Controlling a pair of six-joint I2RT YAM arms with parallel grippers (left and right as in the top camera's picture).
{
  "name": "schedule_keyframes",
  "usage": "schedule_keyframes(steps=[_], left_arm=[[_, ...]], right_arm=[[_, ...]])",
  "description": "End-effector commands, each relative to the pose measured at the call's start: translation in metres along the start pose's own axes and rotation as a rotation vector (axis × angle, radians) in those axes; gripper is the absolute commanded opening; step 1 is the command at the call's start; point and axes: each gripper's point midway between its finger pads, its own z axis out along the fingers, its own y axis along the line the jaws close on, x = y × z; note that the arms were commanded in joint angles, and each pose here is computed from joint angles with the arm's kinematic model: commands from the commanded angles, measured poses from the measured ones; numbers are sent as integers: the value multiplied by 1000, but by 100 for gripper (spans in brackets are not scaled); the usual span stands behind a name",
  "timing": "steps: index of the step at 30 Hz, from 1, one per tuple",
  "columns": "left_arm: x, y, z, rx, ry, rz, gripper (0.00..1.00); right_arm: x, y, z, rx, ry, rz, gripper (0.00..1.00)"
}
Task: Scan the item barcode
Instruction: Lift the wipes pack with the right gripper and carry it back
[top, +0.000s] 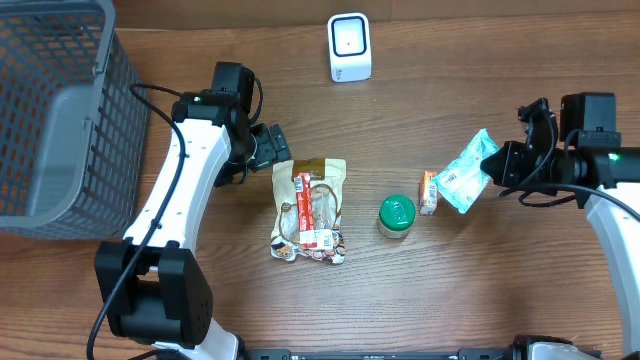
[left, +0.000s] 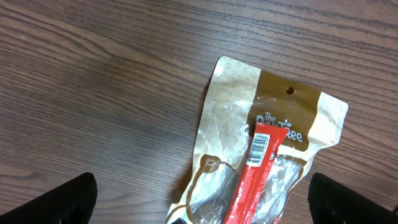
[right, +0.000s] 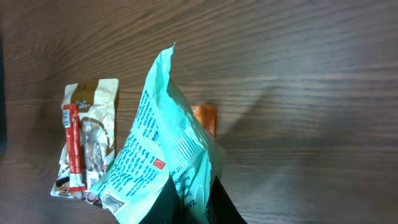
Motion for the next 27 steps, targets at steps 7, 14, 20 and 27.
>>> schedule_keyframes(steps=[7,14,20,27], left_arm=[[-6,-5,-13,25,-37,-3,100],[-6,-5,-13,25,-37,-3,100],[-6,-5,-13,25,-37,-3,100],[-6,-5,-13,25,-37,-3,100]], right_arm=[[-13,57,0,-71,-69,-157,3],[-36,76,-10,-40,-153,-185,3],[-78,103,-47,21,-221,-219,3],[-142,160,-62,57,-437,-459,3]])
